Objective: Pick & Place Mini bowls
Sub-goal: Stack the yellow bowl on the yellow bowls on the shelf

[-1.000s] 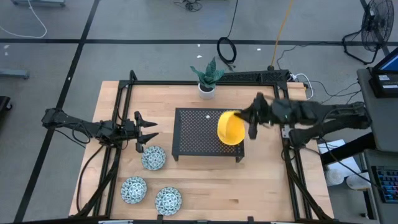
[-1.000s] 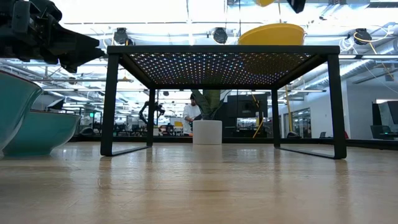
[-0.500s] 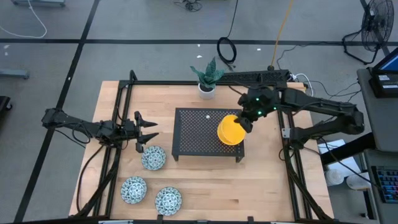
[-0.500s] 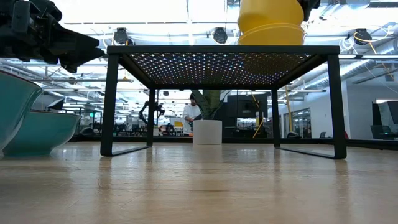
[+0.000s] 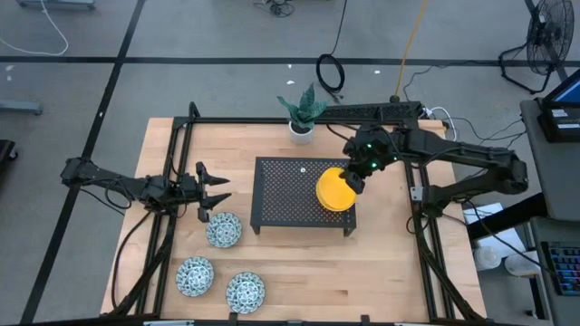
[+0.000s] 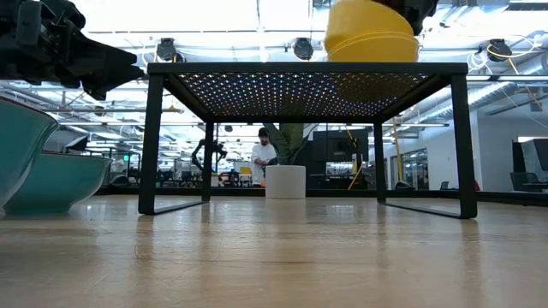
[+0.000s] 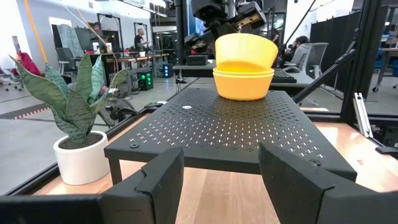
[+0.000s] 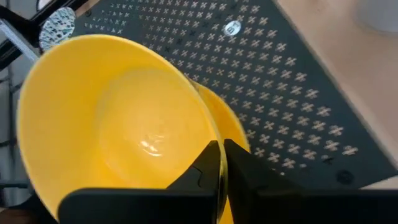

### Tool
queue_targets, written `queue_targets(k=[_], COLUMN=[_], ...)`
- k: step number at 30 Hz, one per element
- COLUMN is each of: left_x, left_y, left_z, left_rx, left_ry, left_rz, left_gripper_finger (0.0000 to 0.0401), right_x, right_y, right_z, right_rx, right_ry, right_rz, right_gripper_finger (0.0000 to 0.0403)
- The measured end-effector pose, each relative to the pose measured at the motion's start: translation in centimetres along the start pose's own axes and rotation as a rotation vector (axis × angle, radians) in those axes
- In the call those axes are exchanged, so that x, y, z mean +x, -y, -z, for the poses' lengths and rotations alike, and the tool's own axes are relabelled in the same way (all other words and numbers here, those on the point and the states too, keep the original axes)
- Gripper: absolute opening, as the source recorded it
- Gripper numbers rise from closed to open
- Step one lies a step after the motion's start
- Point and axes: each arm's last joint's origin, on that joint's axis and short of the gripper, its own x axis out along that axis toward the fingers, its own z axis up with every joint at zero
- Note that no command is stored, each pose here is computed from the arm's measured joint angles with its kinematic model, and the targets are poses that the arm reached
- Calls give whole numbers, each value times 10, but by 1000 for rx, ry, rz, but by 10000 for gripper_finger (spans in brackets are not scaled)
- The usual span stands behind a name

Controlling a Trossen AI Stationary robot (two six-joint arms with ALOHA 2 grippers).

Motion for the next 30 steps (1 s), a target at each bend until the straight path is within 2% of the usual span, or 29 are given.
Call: queue_targets(k=[13, 19, 23, 26, 28, 30], left_x=[0, 0, 0, 0, 0, 0], left_y=[0, 0, 0, 0, 0, 0], left_z=[0, 0, 0, 0, 0, 0], left_rx=[0, 0, 0, 0, 0, 0], left_ry=[0, 0, 0, 0, 0, 0], left_rz=[0, 0, 0, -1, 0, 0], left_gripper_finger=[212, 212, 212, 212, 212, 212], right_x=[-20, -36, -26, -8, 7, 22], right_y=[-4, -18, -40, -51, -51, -48], right_z=[2, -3, -5, -1, 5, 8], right_rx=[-53, -132, -292, -420, -469, -487], right_ry=[91, 277, 488, 579, 574, 569], right_rz=[-19, -120, -267, -325, -326, -303], right_gripper_finger=[124, 143, 123, 73, 26, 10])
